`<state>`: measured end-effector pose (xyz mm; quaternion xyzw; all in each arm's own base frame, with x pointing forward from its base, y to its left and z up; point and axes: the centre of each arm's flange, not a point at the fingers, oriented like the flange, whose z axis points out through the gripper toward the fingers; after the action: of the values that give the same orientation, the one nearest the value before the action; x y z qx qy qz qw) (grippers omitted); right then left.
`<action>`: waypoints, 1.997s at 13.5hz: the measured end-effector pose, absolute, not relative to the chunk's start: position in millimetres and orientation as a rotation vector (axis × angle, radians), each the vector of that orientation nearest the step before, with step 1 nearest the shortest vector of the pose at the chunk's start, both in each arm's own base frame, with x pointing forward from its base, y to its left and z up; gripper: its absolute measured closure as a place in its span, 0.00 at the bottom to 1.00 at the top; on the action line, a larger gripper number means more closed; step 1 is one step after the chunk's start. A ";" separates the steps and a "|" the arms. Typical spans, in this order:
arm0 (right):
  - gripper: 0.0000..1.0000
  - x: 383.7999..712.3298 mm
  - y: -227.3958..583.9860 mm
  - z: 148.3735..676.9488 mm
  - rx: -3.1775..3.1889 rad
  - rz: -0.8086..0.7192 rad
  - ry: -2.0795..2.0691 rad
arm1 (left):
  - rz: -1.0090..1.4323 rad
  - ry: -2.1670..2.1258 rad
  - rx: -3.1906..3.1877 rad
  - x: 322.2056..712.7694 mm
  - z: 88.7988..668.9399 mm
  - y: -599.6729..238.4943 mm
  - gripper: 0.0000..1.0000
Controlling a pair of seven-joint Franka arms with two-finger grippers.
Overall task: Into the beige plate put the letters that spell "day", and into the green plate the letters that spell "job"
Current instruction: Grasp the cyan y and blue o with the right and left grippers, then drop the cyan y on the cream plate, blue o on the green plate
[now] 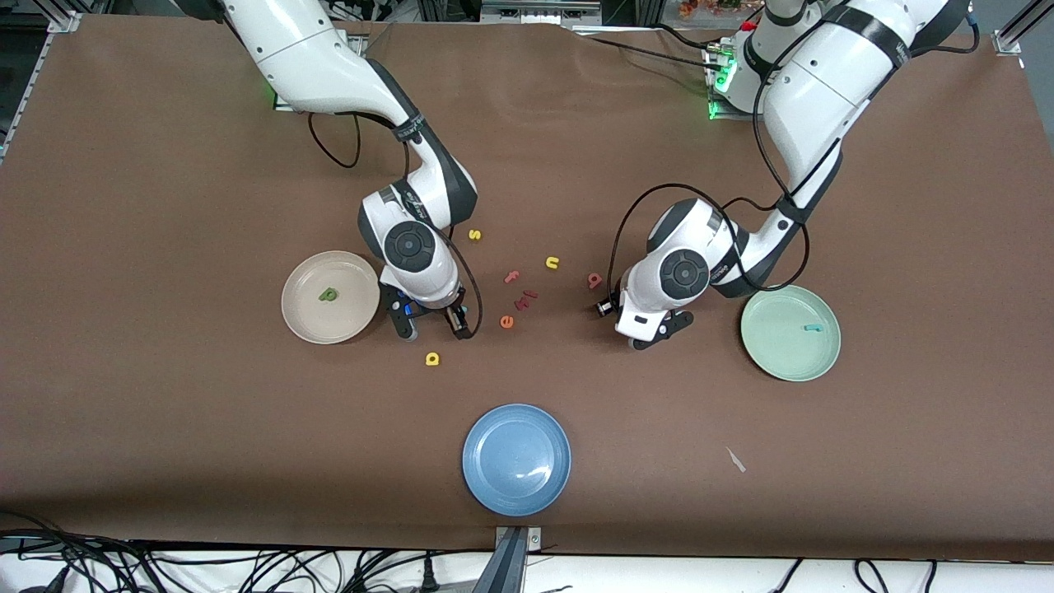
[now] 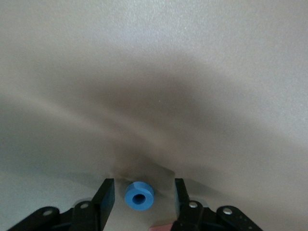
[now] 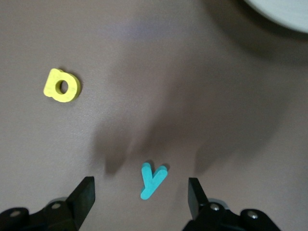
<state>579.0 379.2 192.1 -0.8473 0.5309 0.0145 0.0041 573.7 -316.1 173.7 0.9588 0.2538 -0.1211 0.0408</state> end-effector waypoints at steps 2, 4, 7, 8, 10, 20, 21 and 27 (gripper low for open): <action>0.19 578.9 377.3 186.3 -2.660 0.049 1.671 | -0.370 0.780 2.936 574.2 173.6 -315.7 0.48; 0.29 577.2 377.3 178.3 -2.667 0.054 1.674 | -0.373 0.802 2.932 573.9 172.5 -315.6 0.48; 0.50 577.7 381.0 177.5 -2.660 0.044 1.662 | -0.384 0.817 2.931 571.6 168.6 -317.7 0.48; 0.63 577.9 382.2 178.5 -2.659 0.043 1.659 | -0.384 0.823 2.929 571.4 168.2 -318.7 0.52; 0.75 578.2 382.7 179.7 -2.661 0.042 1.655 | -0.382 0.828 2.927 571.8 168.8 -319.3 0.57; 0.75 619.8 255.1 235.7 -3.064 0.139 1.369 | -0.327 0.833 2.912 594.1 185.9 -298.8 0.75; 0.75 619.8 238.1 233.9 -3.092 0.160 1.337 | -0.308 0.821 2.917 606.1 198.9 -280.0 0.75; 0.30 606.5 209.8 221.5 -3.143 0.227 1.288 | -0.295 0.626 2.981 656.3 254.6 -71.1 0.75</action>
<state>606.5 209.8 221.5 -0.9153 0.3751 0.0660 -0.1309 656.3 -71.1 254.6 0.9733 0.2043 -0.0964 0.0406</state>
